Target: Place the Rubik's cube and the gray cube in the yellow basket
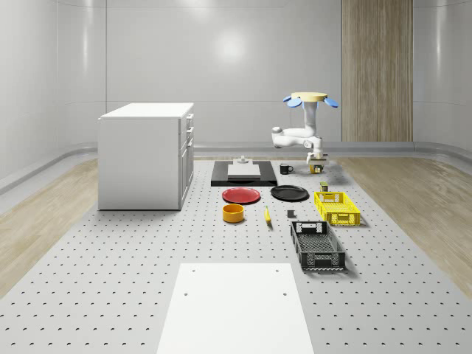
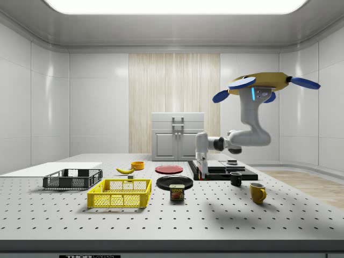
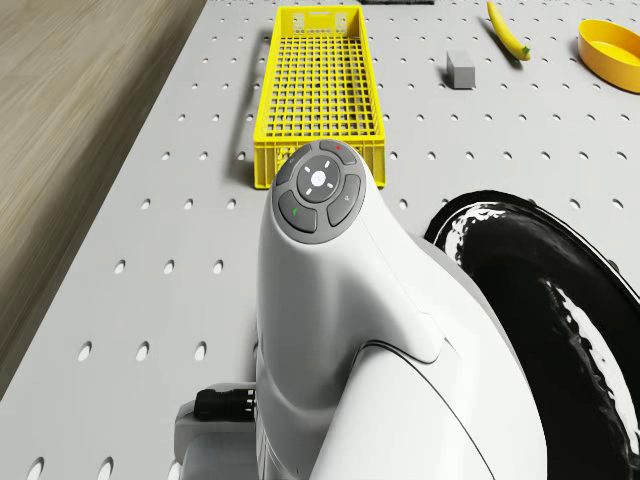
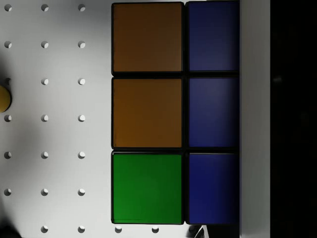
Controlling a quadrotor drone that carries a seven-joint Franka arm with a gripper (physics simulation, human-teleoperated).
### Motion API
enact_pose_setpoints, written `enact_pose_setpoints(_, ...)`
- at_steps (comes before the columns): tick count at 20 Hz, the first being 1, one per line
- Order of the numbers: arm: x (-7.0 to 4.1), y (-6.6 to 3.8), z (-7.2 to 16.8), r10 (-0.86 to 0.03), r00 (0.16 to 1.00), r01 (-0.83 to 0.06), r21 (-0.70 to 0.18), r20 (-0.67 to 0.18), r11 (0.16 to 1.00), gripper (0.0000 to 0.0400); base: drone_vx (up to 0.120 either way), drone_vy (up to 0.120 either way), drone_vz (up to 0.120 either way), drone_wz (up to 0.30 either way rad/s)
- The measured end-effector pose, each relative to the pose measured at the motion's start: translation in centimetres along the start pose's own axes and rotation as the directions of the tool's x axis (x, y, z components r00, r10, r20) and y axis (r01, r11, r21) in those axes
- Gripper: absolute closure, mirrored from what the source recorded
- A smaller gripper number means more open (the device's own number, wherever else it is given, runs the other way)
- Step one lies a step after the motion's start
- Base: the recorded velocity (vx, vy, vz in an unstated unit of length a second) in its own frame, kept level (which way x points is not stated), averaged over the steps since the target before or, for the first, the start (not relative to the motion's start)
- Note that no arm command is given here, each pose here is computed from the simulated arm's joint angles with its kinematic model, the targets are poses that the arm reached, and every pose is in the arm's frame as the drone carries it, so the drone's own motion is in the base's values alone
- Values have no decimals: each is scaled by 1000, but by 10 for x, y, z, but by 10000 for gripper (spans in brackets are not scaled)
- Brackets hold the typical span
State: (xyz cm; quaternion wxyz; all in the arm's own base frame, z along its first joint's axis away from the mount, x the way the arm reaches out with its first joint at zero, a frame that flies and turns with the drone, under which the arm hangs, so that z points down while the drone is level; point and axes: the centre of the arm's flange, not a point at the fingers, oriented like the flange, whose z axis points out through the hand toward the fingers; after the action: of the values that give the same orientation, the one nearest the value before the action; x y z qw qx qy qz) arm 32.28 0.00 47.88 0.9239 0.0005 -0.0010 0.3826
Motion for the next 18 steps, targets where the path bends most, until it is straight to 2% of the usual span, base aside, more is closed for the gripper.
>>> enact_pose_setpoints(4,0,0,0,0,1000,0,0,0,1000,75,120,50,0,0)
enact_pose_setpoints(18,0,0,0,0,1000,0,0,0,1000,75,120,0,0,0)
